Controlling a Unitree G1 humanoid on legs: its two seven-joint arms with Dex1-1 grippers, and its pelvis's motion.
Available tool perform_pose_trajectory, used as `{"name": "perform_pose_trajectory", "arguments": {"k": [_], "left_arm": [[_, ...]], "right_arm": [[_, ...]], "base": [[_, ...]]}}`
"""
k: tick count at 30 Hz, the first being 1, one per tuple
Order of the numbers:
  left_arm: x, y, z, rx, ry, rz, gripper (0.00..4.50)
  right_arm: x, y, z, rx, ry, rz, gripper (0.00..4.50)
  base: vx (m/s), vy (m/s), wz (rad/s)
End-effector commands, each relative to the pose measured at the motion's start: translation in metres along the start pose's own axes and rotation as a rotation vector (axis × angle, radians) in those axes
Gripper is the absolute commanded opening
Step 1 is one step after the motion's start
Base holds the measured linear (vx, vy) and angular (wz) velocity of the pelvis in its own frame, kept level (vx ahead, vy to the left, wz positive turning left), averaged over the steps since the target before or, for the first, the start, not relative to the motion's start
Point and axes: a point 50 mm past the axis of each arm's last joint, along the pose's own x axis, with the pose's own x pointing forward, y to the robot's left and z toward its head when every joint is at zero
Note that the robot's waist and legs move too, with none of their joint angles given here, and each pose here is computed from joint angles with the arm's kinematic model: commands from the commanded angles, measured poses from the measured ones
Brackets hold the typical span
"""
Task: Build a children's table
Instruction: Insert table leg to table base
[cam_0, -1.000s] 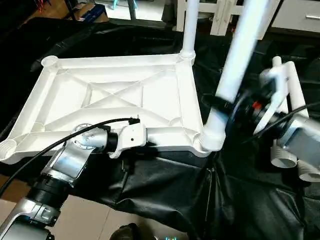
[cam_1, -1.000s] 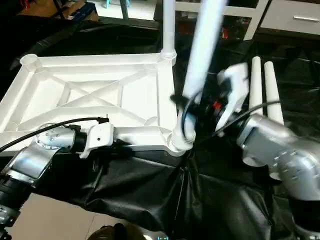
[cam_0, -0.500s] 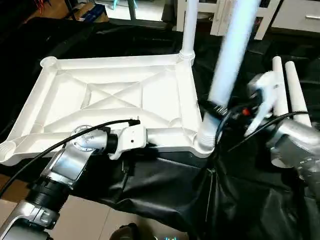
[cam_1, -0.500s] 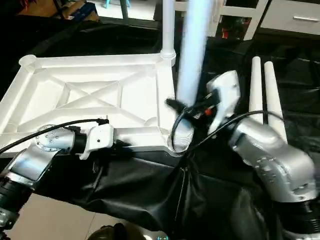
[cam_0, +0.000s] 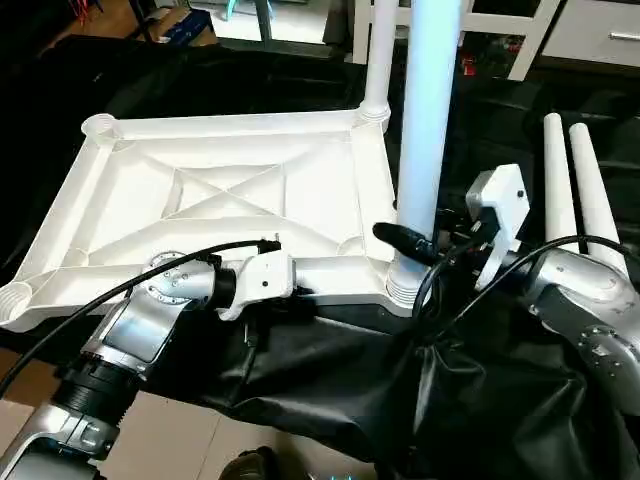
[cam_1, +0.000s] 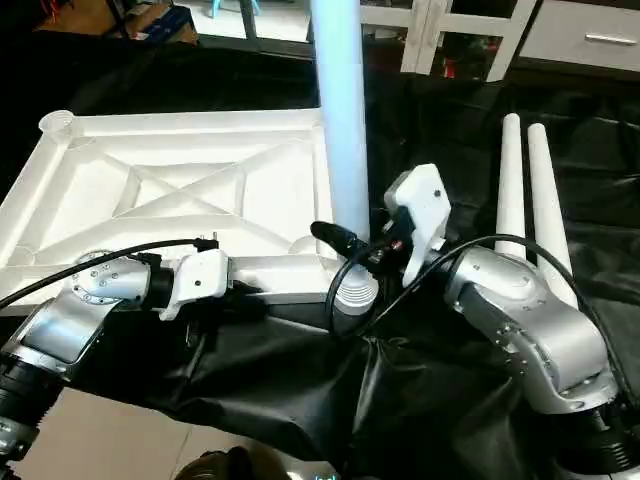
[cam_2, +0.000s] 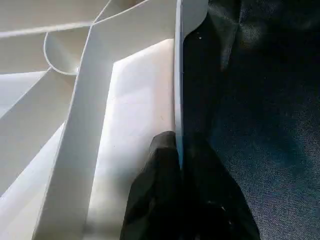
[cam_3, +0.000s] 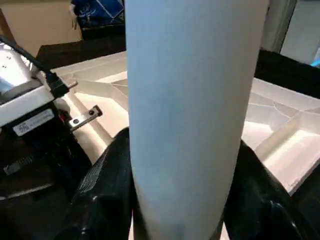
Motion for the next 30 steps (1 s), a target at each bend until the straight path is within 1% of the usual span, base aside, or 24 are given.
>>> {"name": "perform_pose_trajectory", "arguments": {"k": [1,8,9,11,14,16,18,20,23,28,30], "left_arm": [[0.007,-0.012,-0.007,-0.054,-0.033,-0.014,0.0],[0.006,-0.012,-0.007,-0.055,-0.027,-0.016,0.0],[0.006,-0.012,-0.007,-0.054,-0.026,-0.016,0.0],[0.006,-0.012,-0.007,-0.054,-0.025,-0.015,0.0],[0.006,-0.012,-0.008,-0.055,-0.022,-0.013,0.0],[0.006,-0.012,-0.008,-0.055,-0.021,-0.012,0.0],[0.005,-0.012,-0.008,-0.056,-0.019,-0.011,0.0],[0.005,-0.012,-0.008,-0.057,-0.018,-0.01,0.0],[0.005,-0.011,-0.009,-0.056,-0.017,-0.008,0.0],[0.004,-0.011,-0.009,-0.055,-0.015,-0.005,0.0],[0.004,-0.01,-0.008,-0.054,-0.016,0.0,0.0]], "right_arm": [[0.001,0.002,-0.006,-0.004,0.025,0.011,1.8],[0.005,0.003,-0.013,0.019,0.025,0.052,1.8],[0.006,0.001,-0.014,0.047,0.005,0.037,1.8],[0.007,-0.002,-0.016,0.071,-0.011,0.012,1.8],[0.006,-0.008,-0.02,0.101,-0.018,-0.032,1.8],[0.006,-0.009,-0.022,0.108,-0.018,-0.04,1.8],[0.002,-0.012,-0.029,0.12,-0.006,-0.063,1.8],[0.001,-0.012,-0.032,0.123,0.001,-0.071,1.8],[-0.006,-0.012,-0.042,0.14,0.017,-0.093,1.8],[-0.011,-0.012,-0.047,0.149,0.02,-0.124,1.8],[-0.016,-0.012,-0.05,0.158,0.017,-0.148,1.8]], "base": [[0.0,0.0,0.0],[0.0,0.0,0.0],[0.0,0.0,0.0],[0.0,0.0,0.0],[0.0,0.0,0.0],[0.0,0.0,0.0],[0.0,0.0,0.0],[0.0,0.0,0.0],[0.0,0.0,0.0],[0.0,0.0,0.0],[0.0,0.0,0.0]]}}
